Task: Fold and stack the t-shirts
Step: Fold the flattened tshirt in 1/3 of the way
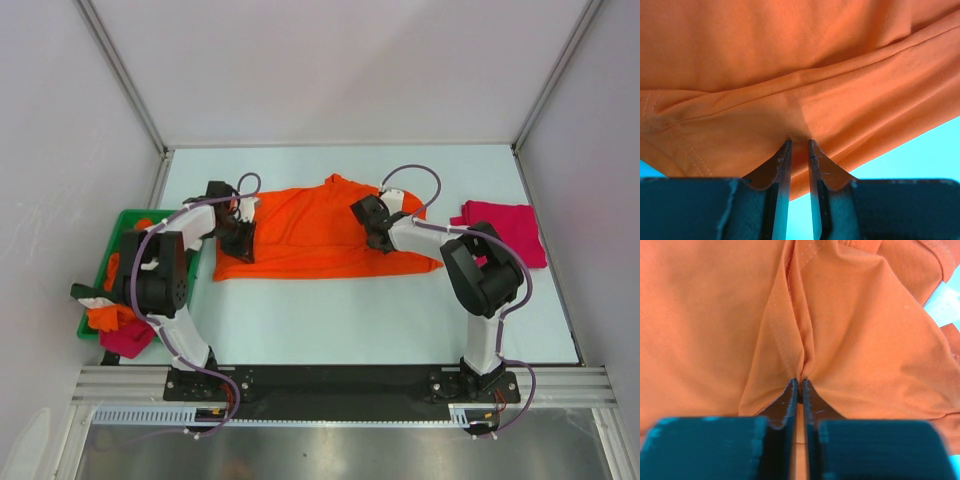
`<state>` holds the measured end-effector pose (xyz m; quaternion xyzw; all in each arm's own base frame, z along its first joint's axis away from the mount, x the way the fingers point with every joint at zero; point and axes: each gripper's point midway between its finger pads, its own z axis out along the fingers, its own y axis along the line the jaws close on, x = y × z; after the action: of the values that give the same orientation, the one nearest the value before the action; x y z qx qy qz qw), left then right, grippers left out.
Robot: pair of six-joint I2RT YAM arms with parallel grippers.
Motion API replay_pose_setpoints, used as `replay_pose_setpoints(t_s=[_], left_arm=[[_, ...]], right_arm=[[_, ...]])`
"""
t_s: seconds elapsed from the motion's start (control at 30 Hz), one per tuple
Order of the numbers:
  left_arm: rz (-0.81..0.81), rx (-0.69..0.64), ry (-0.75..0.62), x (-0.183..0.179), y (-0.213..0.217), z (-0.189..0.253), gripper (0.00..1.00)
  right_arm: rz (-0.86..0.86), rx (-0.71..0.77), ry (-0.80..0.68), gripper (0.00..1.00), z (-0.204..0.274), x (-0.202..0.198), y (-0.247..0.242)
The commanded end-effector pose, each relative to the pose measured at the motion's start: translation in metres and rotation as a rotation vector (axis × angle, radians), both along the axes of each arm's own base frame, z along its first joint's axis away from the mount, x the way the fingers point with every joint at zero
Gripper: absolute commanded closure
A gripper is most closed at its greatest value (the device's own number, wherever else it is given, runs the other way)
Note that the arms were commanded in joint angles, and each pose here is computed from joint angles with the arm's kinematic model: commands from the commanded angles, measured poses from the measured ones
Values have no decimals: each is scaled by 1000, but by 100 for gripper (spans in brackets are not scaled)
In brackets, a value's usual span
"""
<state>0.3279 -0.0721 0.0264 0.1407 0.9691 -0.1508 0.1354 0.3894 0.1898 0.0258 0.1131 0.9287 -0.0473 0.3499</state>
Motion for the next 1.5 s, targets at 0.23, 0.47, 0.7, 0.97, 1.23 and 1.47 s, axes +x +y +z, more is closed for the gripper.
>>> replay_pose_setpoints(t_s=[0.23,0.47,0.7,0.97,1.23,1.47], left_arm=[[-12,-25,-14,5,-9,5,76],[-16,-28,-16,3,-10,7,76],[-15,-24,-14,2,-9,7,76],[-15,-23,-8,2,-11,5,76],[-17,-26,-8,2,-14,6,76],[-19,-29,-9,1,-16,7,75]], right_arm=[[6,7,-134,99,45,33,22],[17,4,-122,86,46,41,28],[-16,-24,-95,80,36,31,10],[-77,-42,-60,65,26,14,-18],[-74,-27,-84,62,32,10,-23],[-52,-13,-120,61,50,24,-9]])
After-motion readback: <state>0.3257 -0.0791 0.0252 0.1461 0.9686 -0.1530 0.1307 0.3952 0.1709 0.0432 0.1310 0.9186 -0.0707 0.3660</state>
